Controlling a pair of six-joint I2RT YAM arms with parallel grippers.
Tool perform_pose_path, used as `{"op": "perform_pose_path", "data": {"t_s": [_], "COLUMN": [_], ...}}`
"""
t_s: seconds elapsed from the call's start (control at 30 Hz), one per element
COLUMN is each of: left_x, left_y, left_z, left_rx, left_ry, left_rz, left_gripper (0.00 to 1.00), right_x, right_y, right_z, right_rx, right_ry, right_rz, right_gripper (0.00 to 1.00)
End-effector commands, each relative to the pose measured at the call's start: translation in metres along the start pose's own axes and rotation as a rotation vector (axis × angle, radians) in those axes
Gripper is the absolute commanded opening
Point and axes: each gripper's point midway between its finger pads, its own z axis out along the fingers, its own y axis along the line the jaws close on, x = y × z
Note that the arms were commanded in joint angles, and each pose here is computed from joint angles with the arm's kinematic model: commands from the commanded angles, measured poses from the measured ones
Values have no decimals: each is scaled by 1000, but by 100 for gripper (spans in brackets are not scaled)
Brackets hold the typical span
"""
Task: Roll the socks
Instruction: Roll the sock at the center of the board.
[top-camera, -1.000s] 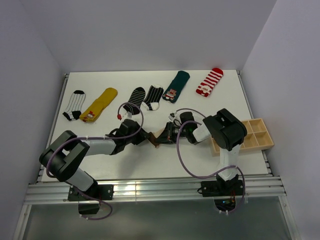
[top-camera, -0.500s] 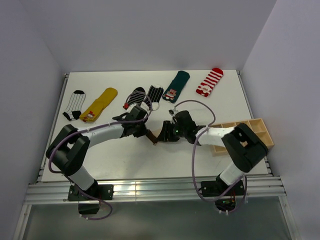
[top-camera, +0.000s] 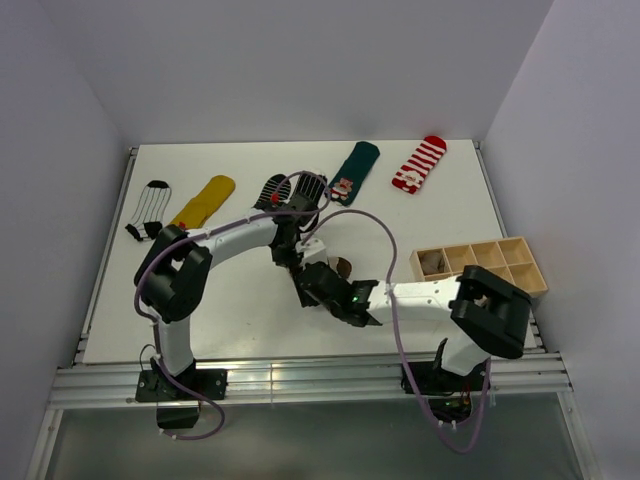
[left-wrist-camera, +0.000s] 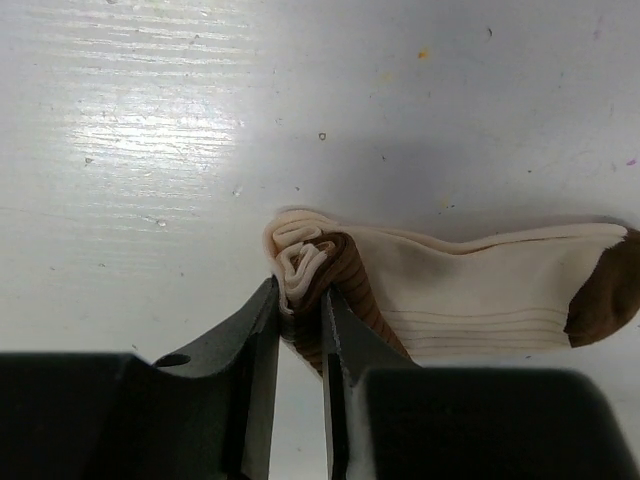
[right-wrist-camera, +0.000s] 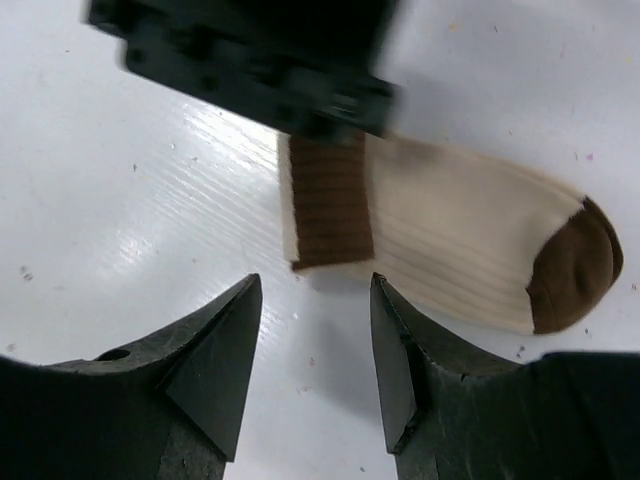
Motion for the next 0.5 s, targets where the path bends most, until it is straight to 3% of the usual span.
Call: {"op": "perform_pose_path", "data": {"t_s": [0.0,0.13,0.47], "left_x": [22,22,30], "left_y": [25,24,20], "left_z": [3,3,8], "left_rx": [-128,-149,-117], "left_ry": [100,113,132], "left_rz": [97,123,126], "left_gripper": [20,21,20], "right_x": [-27,-29,-4], "right_y": [1,22,18], "right_z": [6,10,43], "right_rx": [156,179,286], "right_ry": [-111,-137,-53], "right_rz": [-118,-198,-293], "right_gripper": [55,57,55]}}
